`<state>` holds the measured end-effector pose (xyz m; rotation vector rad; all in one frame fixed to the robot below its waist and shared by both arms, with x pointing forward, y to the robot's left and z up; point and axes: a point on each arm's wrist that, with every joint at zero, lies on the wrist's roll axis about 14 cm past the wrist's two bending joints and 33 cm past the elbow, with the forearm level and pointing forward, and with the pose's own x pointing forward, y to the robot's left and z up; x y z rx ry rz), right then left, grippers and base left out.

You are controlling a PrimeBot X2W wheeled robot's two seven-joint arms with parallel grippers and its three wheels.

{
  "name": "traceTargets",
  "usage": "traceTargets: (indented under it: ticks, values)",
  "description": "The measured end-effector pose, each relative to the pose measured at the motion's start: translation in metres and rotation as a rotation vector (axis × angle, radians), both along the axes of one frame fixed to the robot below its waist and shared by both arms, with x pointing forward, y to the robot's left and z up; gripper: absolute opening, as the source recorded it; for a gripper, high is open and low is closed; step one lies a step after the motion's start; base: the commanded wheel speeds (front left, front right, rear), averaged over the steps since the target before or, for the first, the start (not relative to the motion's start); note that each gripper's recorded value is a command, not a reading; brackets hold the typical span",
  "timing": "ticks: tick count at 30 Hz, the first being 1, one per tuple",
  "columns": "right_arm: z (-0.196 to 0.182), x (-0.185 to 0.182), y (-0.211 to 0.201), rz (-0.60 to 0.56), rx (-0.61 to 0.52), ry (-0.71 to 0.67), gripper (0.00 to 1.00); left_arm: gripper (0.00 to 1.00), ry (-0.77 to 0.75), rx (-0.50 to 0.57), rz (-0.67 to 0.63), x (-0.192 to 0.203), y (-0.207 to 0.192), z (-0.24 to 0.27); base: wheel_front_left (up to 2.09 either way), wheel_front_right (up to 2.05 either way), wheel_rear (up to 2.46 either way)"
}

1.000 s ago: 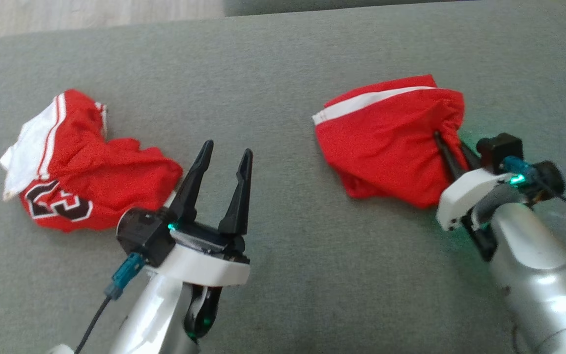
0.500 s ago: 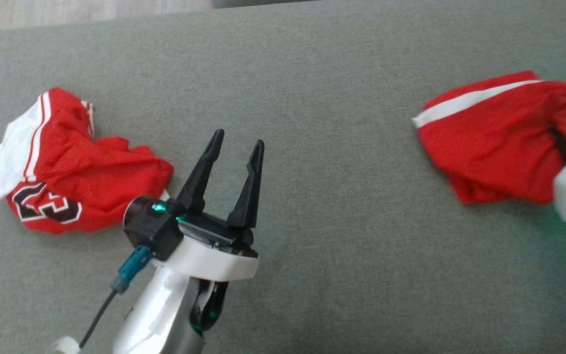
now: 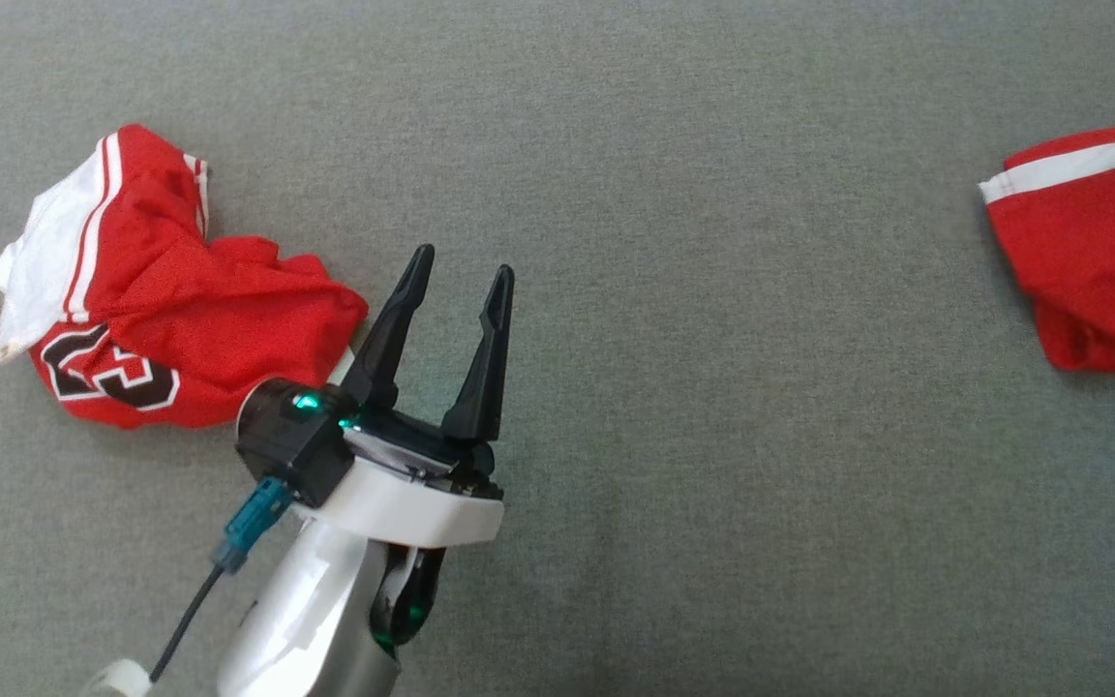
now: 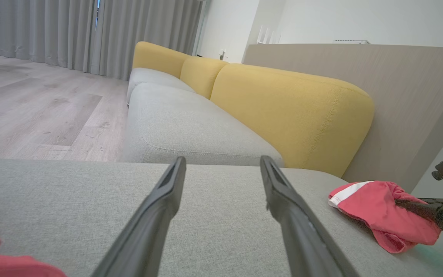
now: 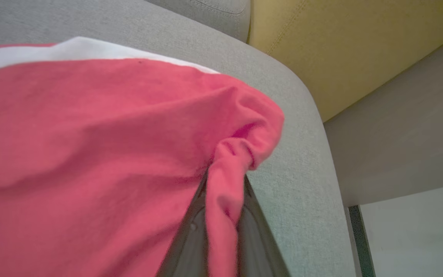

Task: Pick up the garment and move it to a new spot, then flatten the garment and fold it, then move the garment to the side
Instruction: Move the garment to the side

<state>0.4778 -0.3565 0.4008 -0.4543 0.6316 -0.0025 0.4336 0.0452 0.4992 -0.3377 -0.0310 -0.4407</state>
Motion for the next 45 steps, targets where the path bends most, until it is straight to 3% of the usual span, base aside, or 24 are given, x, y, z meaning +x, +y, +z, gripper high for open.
traceTargets:
  ticks: [5,6,7,15,21,23,28,34,39,45]
  values:
    - [0.004,0.003,-0.010,-0.028,-0.009,-0.023,0.00,1.00,0.004,0.001,0.004,0.001,0.001,-0.002,0.00,0.00,0.00]
    - [0.005,0.004,-0.011,-0.031,-0.010,-0.031,0.41,1.00,0.003,0.002,0.004,0.001,0.002,-0.001,0.00,0.00,0.00]
    - [0.008,0.005,-0.012,-0.033,-0.011,-0.041,1.00,1.00,0.002,0.003,0.005,0.001,0.002,-0.001,0.00,0.00,0.00]
    - [0.022,0.009,-0.008,-0.045,0.010,-0.111,1.00,1.00,-0.014,0.011,0.024,0.002,0.008,0.005,0.00,0.00,0.00]
    - [0.059,0.024,0.008,-0.033,0.071,-0.265,1.00,1.00,-0.059,0.005,0.054,0.002,0.017,0.022,0.00,0.00,0.00]
    - [0.075,0.031,0.023,-0.011,0.111,-0.338,1.00,1.00,-0.078,0.000,0.068,0.000,0.021,0.030,0.00,0.00,0.00]
    - [0.140,0.045,0.093,0.063,0.331,-0.586,1.00,1.00,-0.124,-0.012,0.110,-0.012,0.034,0.050,0.00,0.00,0.00]
    - [0.197,0.023,0.146,0.138,0.517,-0.789,1.00,1.00,-0.136,-0.009,0.145,-0.033,0.046,0.055,0.00,0.00,0.00]
    - [0.191,-0.012,0.188,0.151,0.671,-0.827,1.00,1.00,-0.131,-0.010,0.158,-0.046,0.050,0.054,0.00,0.00,0.00]
    - [0.123,-0.059,0.202,0.078,0.705,-0.696,1.00,1.00,-0.080,-0.006,0.178,-0.060,0.057,0.037,0.00,0.00,0.00]
